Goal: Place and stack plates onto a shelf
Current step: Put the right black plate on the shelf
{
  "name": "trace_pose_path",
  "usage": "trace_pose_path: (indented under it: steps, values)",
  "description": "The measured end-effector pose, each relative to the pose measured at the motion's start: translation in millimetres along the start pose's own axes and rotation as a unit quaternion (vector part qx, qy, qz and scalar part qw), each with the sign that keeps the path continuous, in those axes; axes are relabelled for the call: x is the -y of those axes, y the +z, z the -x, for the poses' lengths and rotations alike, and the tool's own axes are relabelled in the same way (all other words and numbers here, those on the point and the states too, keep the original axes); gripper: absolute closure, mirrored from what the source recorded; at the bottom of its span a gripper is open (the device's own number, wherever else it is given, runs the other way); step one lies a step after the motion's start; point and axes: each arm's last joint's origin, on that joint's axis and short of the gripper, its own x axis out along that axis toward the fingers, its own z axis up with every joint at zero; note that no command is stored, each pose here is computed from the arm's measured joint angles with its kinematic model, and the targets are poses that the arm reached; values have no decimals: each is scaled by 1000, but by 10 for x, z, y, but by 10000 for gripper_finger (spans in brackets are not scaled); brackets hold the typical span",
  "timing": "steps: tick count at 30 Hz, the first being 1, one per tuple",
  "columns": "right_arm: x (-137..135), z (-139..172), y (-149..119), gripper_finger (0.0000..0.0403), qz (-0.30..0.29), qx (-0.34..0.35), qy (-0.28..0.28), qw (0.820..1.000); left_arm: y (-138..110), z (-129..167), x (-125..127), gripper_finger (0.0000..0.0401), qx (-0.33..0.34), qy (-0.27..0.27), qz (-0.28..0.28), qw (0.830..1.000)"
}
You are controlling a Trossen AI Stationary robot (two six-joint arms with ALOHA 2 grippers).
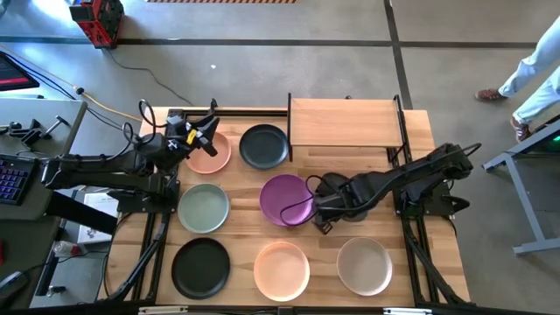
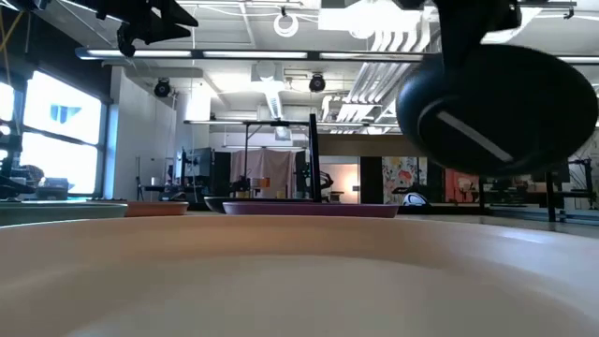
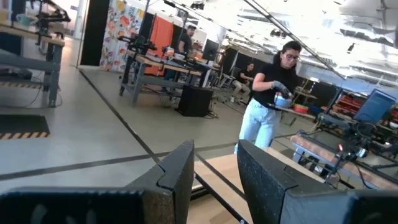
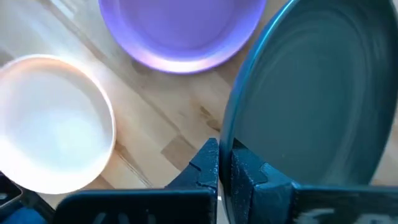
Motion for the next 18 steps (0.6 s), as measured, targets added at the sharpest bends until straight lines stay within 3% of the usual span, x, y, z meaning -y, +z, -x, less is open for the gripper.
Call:
trace_pose_path:
  steps: [5, 10, 18]
  values:
    - [55, 276, 75, 403, 20, 39, -32, 999, -34, -52, -10, 288, -4, 12, 0, 1000]
    - [210, 466, 186, 403, 42, 76, -100, 991, -63, -88, -11, 288, -10, 17, -6, 1000]
    - [484, 505, 520, 403, 100, 123, -180, 971, -89, -105, -1, 288, -15, 17, -11, 1000]
